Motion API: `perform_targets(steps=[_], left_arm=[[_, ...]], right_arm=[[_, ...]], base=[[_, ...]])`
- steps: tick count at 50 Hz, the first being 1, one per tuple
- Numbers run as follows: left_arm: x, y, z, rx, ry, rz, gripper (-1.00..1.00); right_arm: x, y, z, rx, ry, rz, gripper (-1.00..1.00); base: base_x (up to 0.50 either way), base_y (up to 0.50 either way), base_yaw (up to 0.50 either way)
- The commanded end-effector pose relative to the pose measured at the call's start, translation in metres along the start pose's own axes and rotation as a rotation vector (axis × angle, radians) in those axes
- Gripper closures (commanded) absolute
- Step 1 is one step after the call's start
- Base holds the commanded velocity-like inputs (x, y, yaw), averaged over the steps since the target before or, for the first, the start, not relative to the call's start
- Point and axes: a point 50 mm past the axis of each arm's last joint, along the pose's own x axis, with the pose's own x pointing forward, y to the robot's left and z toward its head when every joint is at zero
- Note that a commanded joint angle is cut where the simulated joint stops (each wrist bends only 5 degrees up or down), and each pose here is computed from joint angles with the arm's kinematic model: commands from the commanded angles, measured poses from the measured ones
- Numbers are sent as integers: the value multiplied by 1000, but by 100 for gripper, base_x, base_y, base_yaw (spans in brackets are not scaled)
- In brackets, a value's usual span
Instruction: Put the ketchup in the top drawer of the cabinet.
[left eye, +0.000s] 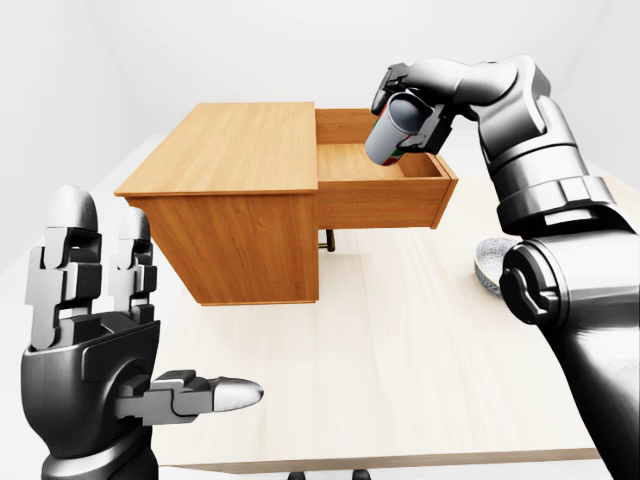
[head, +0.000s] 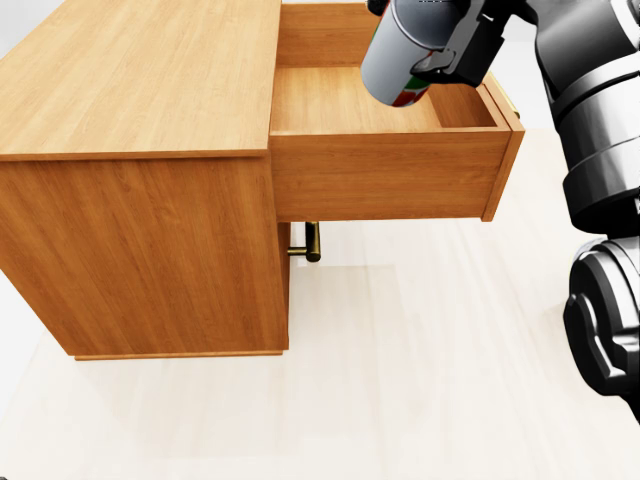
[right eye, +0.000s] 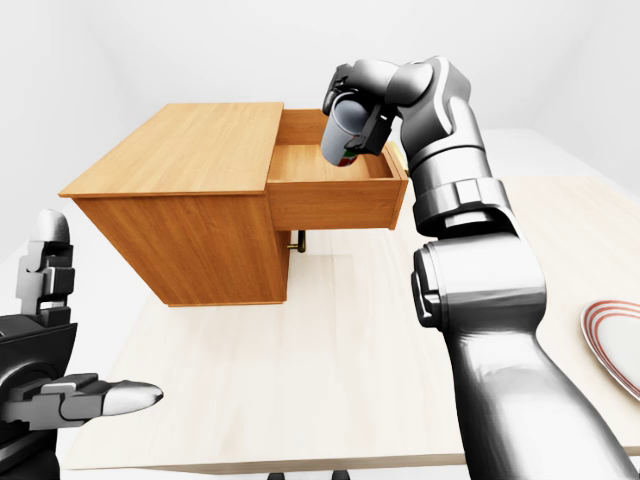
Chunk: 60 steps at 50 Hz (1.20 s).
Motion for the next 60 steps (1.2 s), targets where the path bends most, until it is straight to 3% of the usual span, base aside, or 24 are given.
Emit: perform_targets(steps=[1, 44, 45, 47, 60], left_arm=[[0, 0, 1, 1, -6, 0, -100], [-1, -1, 0, -2, 4, -5, -100], [-1, -1, 1, -1, 1, -4, -100], [0, 0, 2, -1, -6, -2, -100], [-1, -3, -3, -1, 17, -8, -100]], right_arm=[[2, 4, -5, 20, 11, 16, 100], [8, 20, -26, 73, 61, 75, 100], [8, 19, -26, 72, 61, 73, 95], [7, 17, -25, 70, 59, 67, -100], [6, 15, -23, 59, 57, 60, -100]], base=[[0, 0, 0], [0, 0, 0], [0, 0, 0], [0, 0, 0], [0, 0, 0]])
